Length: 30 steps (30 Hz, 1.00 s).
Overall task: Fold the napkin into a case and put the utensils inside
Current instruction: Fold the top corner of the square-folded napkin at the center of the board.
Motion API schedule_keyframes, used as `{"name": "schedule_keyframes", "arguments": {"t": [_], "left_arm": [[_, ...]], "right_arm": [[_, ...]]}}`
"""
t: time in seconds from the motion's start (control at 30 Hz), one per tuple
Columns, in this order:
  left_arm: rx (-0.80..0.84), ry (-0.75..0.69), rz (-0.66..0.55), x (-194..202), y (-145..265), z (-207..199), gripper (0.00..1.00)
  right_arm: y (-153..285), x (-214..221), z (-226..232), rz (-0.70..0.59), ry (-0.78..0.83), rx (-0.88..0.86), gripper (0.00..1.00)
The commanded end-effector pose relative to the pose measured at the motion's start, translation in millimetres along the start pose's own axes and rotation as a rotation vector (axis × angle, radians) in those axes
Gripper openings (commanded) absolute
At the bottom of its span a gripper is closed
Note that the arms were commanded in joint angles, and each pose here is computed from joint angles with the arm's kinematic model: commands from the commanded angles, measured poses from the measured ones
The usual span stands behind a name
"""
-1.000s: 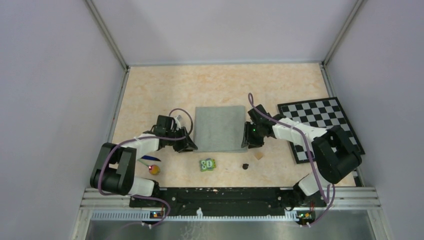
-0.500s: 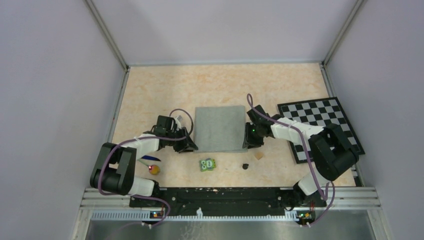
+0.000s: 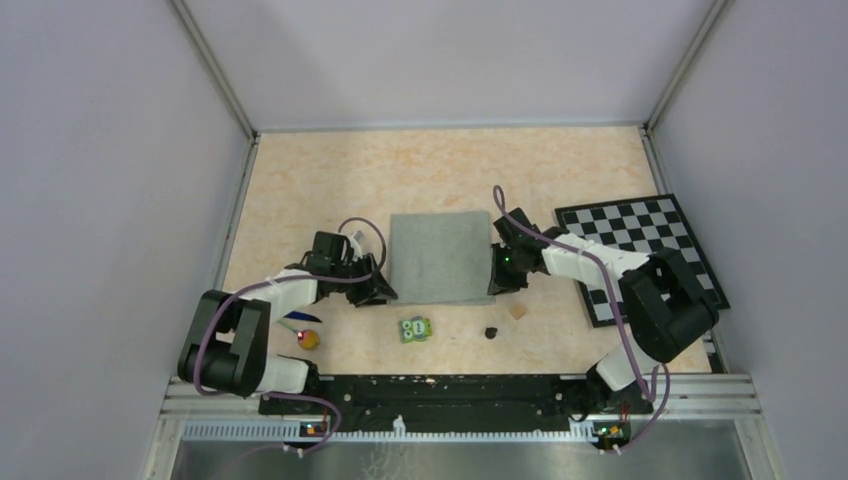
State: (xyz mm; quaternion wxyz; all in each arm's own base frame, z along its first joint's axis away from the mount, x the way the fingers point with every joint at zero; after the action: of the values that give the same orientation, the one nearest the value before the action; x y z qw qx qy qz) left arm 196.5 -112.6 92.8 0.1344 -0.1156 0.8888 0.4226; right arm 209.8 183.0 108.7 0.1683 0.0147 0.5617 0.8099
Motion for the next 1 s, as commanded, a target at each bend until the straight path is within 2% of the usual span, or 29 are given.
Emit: {"name": "schedule_keyframes", "arguments": {"t": [0.0,0.13,0.4,0.47,0.53,0.57,0.77,0.97], "left_arm": [[-0.093,0.008,0.043,16.5,0.3,12.8,0.47],[-0.089,0.008,0.045,17.8,0.1,12.7,0.49],[-0.098,0.014,0.05,19.9,-0.4,12.8,0.48],[-0.104,0.019,0.048,20.5,-0.3,13.2,0.46],[-0.116,0.025,0.044,20.8,-0.2,14.0,0.43],[-0.121,0.026,0.041,20.7,0.1,14.3,0.42],[-0.142,0.023,0.034,20.7,-1.1,17.1,0.35],[-0.153,0.026,0.032,22.4,-4.9,21.2,0.24]], "right_arm": [[21.8,-15.5,16.5,-0.081,0.028,-0.064,0.18],[19.4,-15.5,16.7,-0.077,0.031,-0.064,0.21],[15.0,-14.8,17.1,-0.067,0.028,-0.076,0.17],[14.4,-15.1,17.4,-0.067,0.029,-0.078,0.12],[13.9,-15.0,17.4,-0.065,0.03,-0.077,0.01],[14.4,-15.3,18.0,-0.066,0.033,-0.079,0.0],[22.9,-15.9,33.9,-0.068,0.131,-0.204,0.0],[24.6,-24.5,63.0,-0.057,0.16,-0.369,0.0]]}}
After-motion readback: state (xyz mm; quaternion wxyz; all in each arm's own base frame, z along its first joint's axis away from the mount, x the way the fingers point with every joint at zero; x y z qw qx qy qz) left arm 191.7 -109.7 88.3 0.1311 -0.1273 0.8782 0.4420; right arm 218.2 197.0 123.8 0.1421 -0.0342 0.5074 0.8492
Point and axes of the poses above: each gripper's point midway between its finger pads, its own y axis back along the fingers, its own z axis along the line the jaws close on, x = y × z, the point moved 9 cm from there along y, back along the fingers, and after that the axes turned 13 degrees about -y, right-handed, at the moved point
